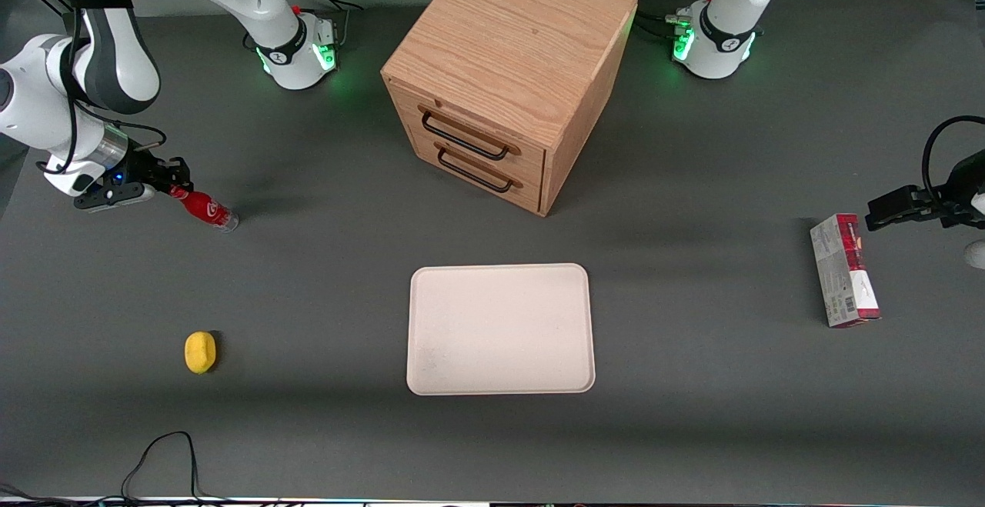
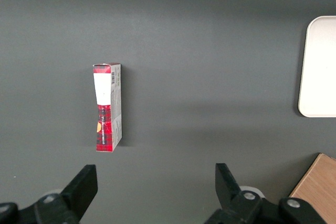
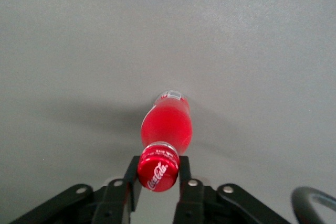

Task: Place coke bottle on tray
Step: 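Lift the bottle with the right gripper and carry it over the white tray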

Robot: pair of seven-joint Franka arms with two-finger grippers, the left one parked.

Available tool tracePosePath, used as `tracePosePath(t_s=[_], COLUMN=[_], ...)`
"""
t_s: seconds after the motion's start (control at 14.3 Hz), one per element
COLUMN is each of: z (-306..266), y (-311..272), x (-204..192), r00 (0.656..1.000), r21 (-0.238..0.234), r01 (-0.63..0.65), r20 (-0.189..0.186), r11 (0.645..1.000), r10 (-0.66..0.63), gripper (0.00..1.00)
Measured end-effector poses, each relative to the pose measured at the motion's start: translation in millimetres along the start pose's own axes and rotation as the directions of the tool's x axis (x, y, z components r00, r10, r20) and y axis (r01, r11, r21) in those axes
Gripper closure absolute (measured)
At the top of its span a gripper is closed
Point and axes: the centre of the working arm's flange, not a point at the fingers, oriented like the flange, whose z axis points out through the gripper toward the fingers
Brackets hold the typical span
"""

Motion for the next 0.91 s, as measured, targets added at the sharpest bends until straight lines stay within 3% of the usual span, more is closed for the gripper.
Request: tracePosePath(t_s=[0.56,0.7,0.91], z=[-6.2,-39.5,-145.3], y=[-0.5,-5.3,-24.9], x=[3.2,18.9,55.2], r00=[1.0,0.999,0.997], r21=[0.001,0.007,-0.007], r01=[0.004,0.022,0.029], r20=[0.005,0.037,0.074], r11=[1.0,1.0,1.0], r10=[-0.004,-0.022,-0.029], gripper=[0.69,0.69,0.69])
